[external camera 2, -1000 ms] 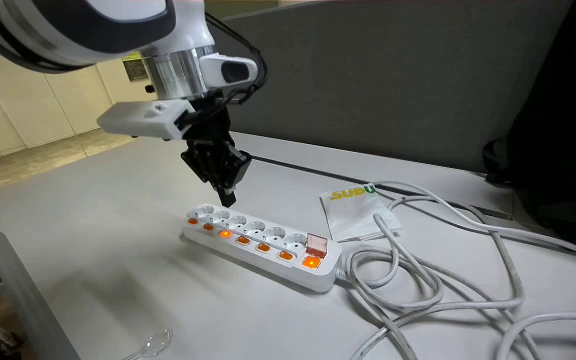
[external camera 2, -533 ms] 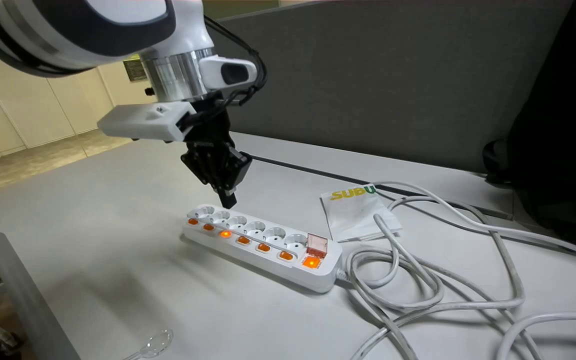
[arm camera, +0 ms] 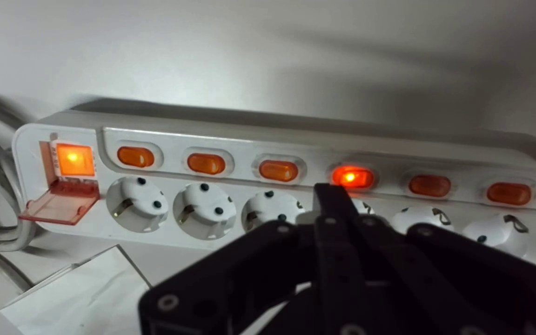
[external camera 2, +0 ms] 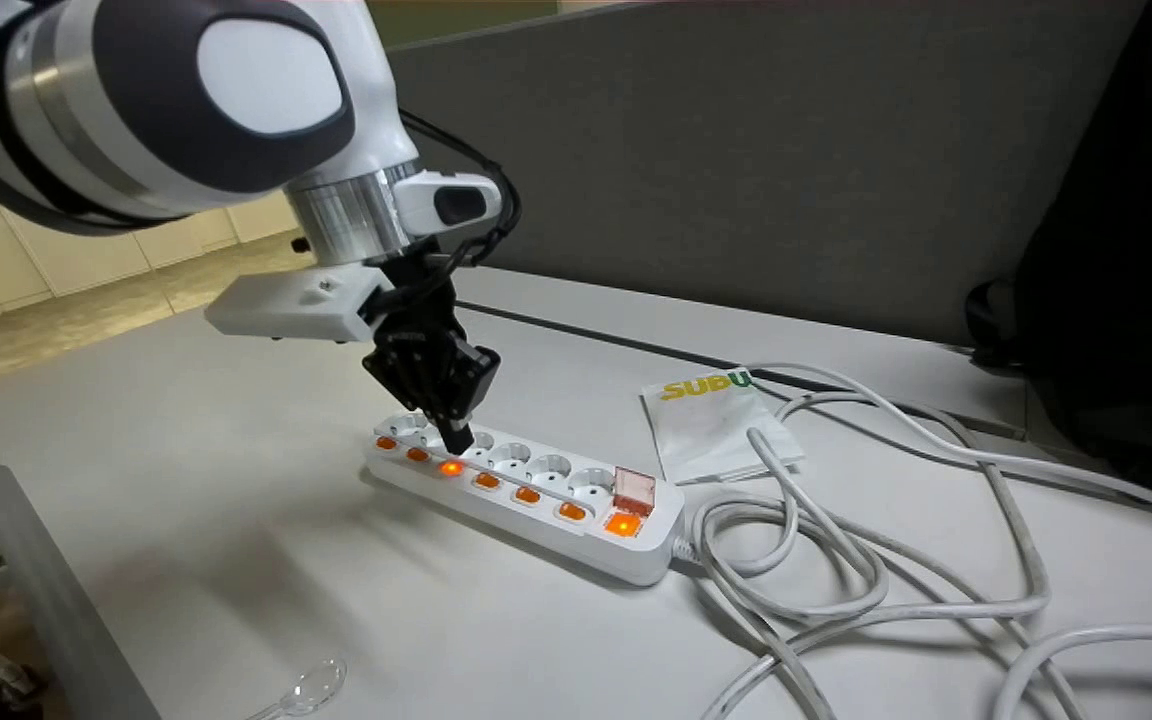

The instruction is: Turn off the third switch from the left of the extension cord

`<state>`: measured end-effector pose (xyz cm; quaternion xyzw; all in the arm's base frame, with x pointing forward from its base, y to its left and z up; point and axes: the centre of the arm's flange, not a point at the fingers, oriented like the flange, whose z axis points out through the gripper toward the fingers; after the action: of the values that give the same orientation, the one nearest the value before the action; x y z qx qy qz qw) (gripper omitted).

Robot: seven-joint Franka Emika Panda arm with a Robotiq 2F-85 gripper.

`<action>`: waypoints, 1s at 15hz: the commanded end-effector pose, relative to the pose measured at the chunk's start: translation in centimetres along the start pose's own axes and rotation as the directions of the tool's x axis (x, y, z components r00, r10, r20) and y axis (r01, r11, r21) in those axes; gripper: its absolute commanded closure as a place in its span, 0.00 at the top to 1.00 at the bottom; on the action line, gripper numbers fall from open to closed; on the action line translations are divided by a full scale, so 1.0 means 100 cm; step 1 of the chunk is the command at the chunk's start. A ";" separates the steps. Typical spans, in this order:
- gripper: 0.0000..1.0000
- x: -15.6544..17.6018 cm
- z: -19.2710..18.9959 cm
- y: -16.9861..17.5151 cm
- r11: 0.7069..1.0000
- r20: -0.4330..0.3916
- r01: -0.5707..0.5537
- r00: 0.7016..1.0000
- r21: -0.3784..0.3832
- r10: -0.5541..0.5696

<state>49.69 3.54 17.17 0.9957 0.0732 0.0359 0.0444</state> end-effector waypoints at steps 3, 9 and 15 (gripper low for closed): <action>0.00 -0.002 0.018 -0.016 0.999 -0.008 -0.034 0.999 0.009 0.034; 0.00 -0.003 0.025 -0.014 0.997 0.002 -0.068 0.998 0.025 0.068; 0.00 -0.006 0.039 -0.010 0.992 0.026 -0.118 0.993 0.047 0.117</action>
<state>49.36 4.30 15.20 0.9985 0.0356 0.0336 0.0260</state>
